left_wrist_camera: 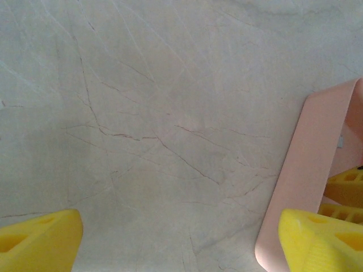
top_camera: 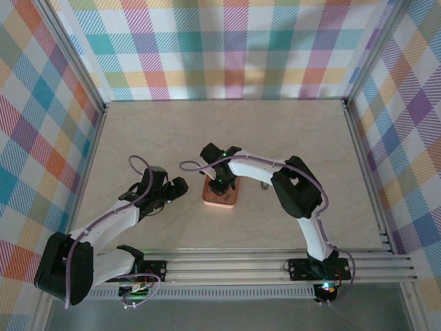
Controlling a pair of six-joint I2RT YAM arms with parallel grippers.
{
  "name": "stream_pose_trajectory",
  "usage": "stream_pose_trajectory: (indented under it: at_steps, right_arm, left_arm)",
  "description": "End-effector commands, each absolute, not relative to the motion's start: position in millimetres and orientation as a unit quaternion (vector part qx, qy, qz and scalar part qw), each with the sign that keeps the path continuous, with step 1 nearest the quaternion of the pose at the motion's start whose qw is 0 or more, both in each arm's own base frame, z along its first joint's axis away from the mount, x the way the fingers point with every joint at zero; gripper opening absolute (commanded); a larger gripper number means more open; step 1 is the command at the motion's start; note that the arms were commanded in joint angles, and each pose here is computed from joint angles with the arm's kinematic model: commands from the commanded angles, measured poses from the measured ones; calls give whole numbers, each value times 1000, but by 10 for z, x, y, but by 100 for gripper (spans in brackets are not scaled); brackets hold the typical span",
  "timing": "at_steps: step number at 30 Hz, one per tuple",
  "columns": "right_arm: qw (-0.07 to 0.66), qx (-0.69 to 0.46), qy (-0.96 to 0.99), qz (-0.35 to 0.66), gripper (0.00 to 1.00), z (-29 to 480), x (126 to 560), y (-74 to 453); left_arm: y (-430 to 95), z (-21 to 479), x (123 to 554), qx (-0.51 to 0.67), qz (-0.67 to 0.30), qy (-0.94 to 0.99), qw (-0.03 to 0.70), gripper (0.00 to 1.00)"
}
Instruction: Load the staples into the stapler
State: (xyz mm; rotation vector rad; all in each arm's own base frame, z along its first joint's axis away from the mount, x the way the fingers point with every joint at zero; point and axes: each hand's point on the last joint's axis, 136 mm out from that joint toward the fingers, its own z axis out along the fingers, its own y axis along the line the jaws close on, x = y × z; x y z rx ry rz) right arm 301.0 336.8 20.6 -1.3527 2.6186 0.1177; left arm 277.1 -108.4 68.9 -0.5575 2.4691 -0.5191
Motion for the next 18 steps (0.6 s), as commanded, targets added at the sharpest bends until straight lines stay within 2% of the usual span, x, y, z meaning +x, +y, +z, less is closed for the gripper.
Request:
stream_pose_trajectory:
  at_steps: [1, 7, 11, 13, 16, 18]
  right_arm:
    - [71, -458, 886, 30, 27, 71, 2987, 3322]
    - [70, -453, 888, 30, 20, 70, 2996, 3296]
    - [72, -444, 892, 41, 20, 118, 2999, 3312]
    - [76, -441, 893, 44, 21, 172, 3007, 3319]
    - [81, -434, 896, 45, 31, 242, 3027, 3316]
    - [77, -425, 901, 40, 32, 300, 3030, 3305]
  left_arm:
    - [-1087, 718, 2808, -214, -200, 916, 275, 89]
    - [-1094, 692, 2799, -213, -200, 917, 271, 89]
    - [-1106, 685, 2805, -212, -202, 917, 269, 89]
    - [-1106, 682, 2802, -212, -202, 918, 269, 89]
    - [-1105, 683, 2801, -211, -201, 918, 269, 89]
    - [-1105, 689, 2802, -210, -202, 918, 271, 89]
